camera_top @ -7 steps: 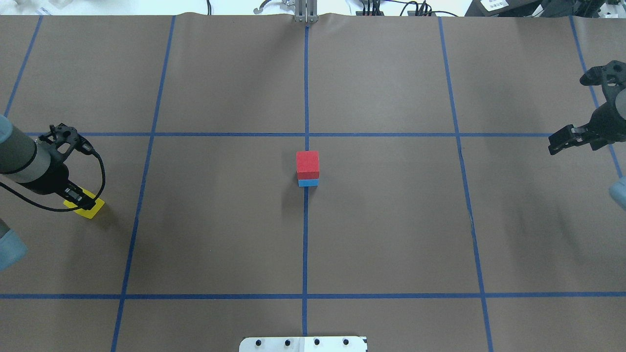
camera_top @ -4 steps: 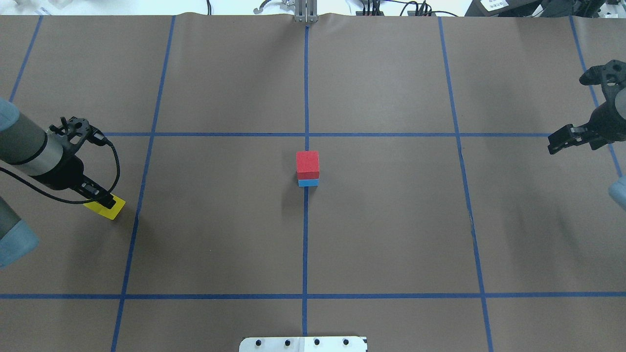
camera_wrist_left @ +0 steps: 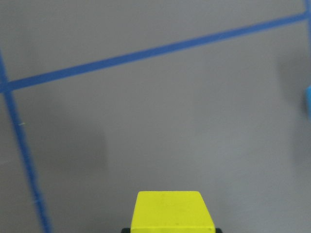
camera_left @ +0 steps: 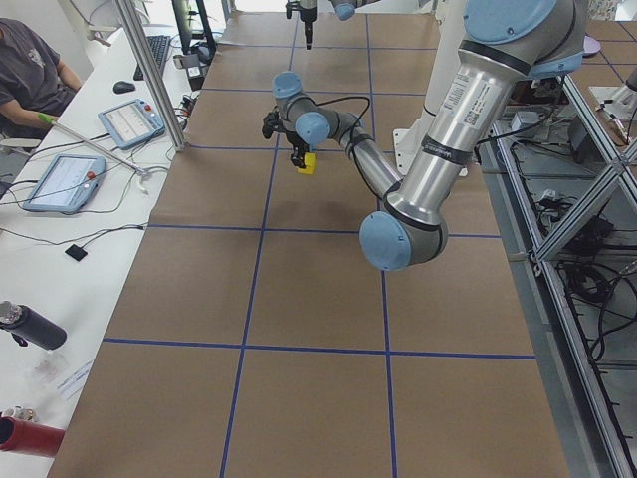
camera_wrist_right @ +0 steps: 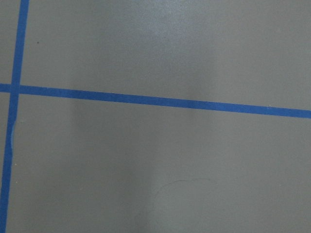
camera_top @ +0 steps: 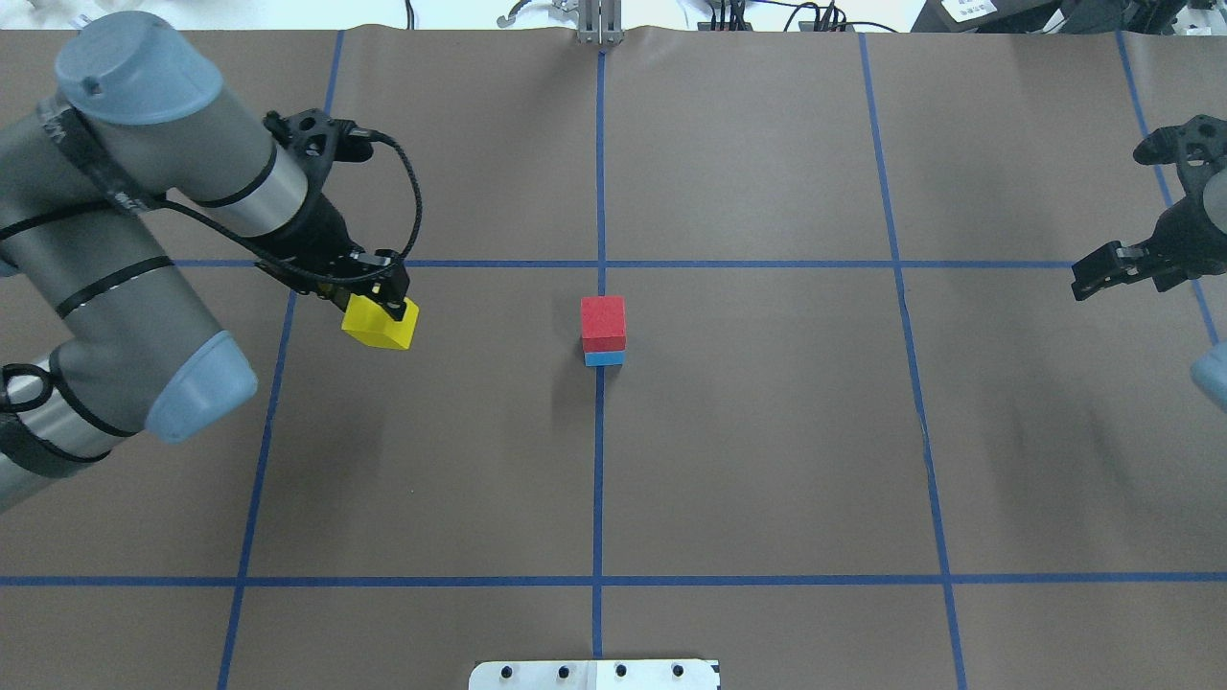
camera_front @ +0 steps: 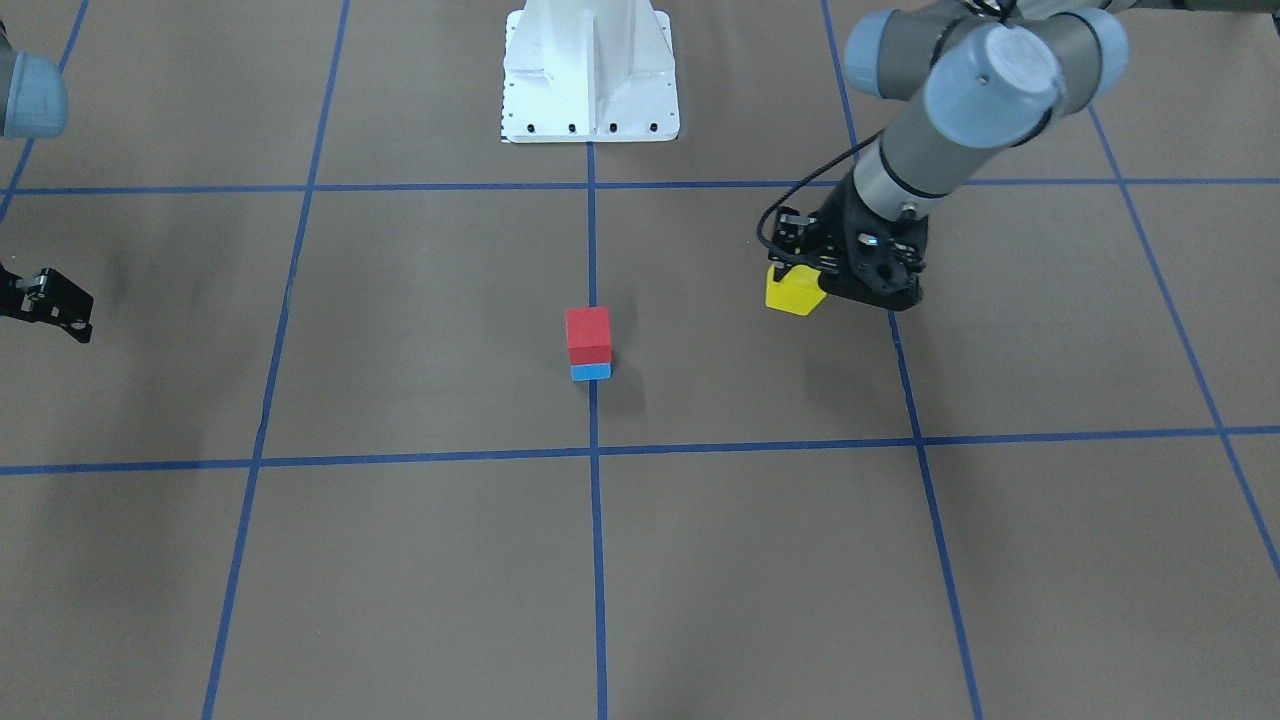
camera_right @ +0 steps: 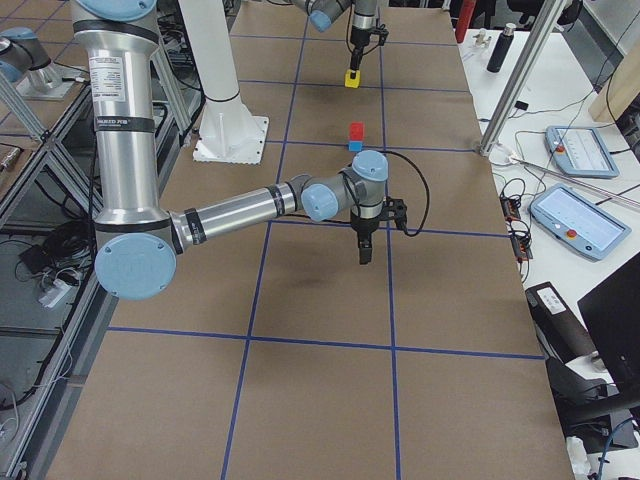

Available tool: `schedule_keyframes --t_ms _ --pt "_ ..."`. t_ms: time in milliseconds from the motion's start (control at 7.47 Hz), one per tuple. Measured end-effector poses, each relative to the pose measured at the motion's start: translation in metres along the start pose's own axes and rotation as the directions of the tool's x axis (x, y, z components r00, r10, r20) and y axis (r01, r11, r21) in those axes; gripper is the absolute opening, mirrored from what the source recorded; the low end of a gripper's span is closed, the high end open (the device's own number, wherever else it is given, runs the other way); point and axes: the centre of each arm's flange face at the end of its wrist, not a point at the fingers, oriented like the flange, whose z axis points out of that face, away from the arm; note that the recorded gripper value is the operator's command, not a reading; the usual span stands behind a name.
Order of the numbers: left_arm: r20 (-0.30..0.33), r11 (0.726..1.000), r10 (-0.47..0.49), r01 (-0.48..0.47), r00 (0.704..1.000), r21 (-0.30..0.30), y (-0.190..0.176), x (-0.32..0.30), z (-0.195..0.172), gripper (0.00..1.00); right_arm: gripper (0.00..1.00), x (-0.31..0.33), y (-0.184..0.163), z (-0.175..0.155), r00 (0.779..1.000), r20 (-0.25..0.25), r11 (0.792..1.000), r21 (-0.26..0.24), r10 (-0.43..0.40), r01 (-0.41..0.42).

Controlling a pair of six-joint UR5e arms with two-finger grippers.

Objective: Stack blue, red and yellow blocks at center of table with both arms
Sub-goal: 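Carry the yellow cube with the left gripper onto the red cube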

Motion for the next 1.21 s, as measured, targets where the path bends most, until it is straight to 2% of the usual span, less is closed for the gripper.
schedule_keyframes --t_ms 268,670,1206 --pt "0.024 0.988 -0.145 0.143 0.989 0.064 -0.021 0.099 0.011 0.0 1.0 0.0 0.0 0.0 1.0 0.0 1.0 0.001 0.0 0.0" --pt "0.08 0.967 -0.245 0.237 0.966 0.098 -0.031 0.197 0.043 0.0 1.0 -0.001 0.001 -0.004 1.0 0.003 1.0 0.006 0.011 -0.011" --pt "0.118 0.961 -0.261 0.247 0.958 0.123 -0.04 0.215 0.056 0.0 1.0 -0.006 0.001 -0.009 0.999 0.009 0.999 0.016 0.042 -0.042"
